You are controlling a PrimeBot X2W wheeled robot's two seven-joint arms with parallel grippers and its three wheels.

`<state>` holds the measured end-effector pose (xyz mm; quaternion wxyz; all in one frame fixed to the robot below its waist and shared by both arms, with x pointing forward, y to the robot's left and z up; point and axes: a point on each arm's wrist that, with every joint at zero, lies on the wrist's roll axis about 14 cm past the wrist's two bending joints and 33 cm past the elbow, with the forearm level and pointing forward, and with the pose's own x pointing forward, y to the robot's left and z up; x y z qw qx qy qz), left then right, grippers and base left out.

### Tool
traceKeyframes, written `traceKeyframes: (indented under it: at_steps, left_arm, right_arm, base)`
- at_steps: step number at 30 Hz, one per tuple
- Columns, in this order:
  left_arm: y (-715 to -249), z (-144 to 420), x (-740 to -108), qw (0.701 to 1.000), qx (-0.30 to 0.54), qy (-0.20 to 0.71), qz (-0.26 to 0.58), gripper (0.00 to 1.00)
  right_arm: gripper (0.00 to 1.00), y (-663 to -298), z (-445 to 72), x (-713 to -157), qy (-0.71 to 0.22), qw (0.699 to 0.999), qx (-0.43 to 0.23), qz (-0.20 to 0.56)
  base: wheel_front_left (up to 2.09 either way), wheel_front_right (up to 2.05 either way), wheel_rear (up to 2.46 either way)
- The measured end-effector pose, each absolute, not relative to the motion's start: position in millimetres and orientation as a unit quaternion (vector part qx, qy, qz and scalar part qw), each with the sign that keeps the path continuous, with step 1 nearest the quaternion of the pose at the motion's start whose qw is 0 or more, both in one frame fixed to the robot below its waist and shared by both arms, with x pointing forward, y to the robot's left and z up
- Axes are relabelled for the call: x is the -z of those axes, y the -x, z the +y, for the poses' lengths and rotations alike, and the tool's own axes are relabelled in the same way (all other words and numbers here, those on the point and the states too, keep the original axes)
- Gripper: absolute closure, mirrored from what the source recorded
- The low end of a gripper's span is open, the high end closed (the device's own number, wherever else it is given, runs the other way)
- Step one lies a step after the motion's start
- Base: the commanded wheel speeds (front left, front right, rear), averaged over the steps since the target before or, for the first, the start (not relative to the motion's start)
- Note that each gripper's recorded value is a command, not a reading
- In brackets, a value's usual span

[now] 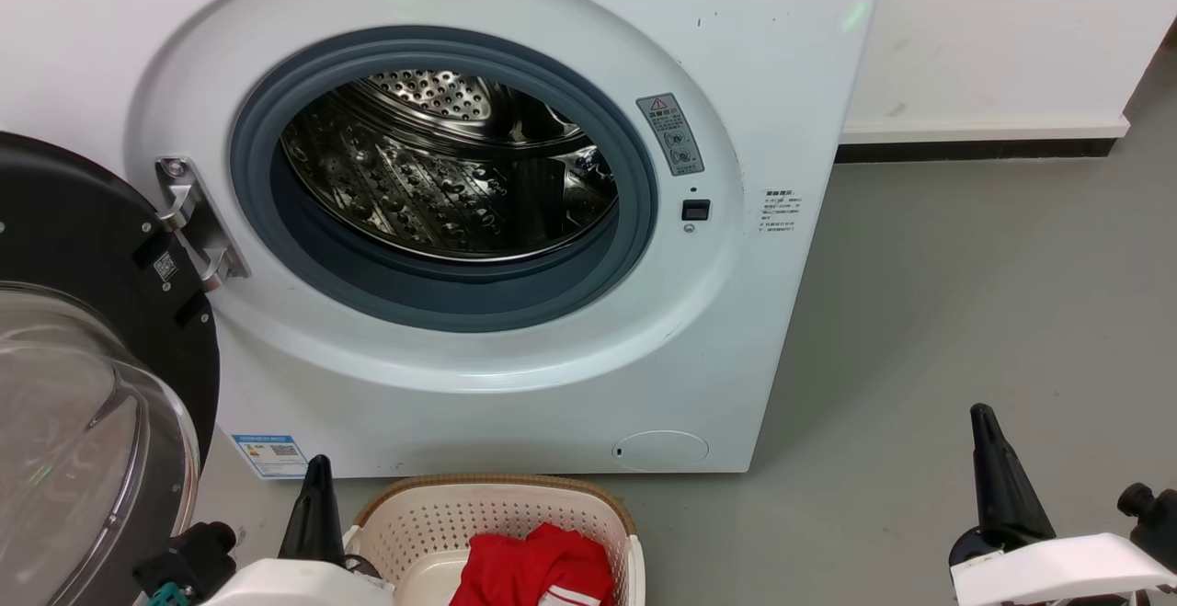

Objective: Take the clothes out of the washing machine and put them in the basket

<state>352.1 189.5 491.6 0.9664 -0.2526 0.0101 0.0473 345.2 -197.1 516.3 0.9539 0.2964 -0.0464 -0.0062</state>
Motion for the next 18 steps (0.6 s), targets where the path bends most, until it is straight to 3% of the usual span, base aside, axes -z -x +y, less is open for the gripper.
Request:
traceKeyframes:
  at_steps: [18]
  left_arm:
    - [-360.4,191.3,-487.6,0.922,-0.047,0.383,0.026,1.00]
  right_arm:
    - [1.00,-355.6,-200.8,-511.2,-0.411,0.911,0.014,-0.030]
  base:
    - [0.00,0.00,0.00]
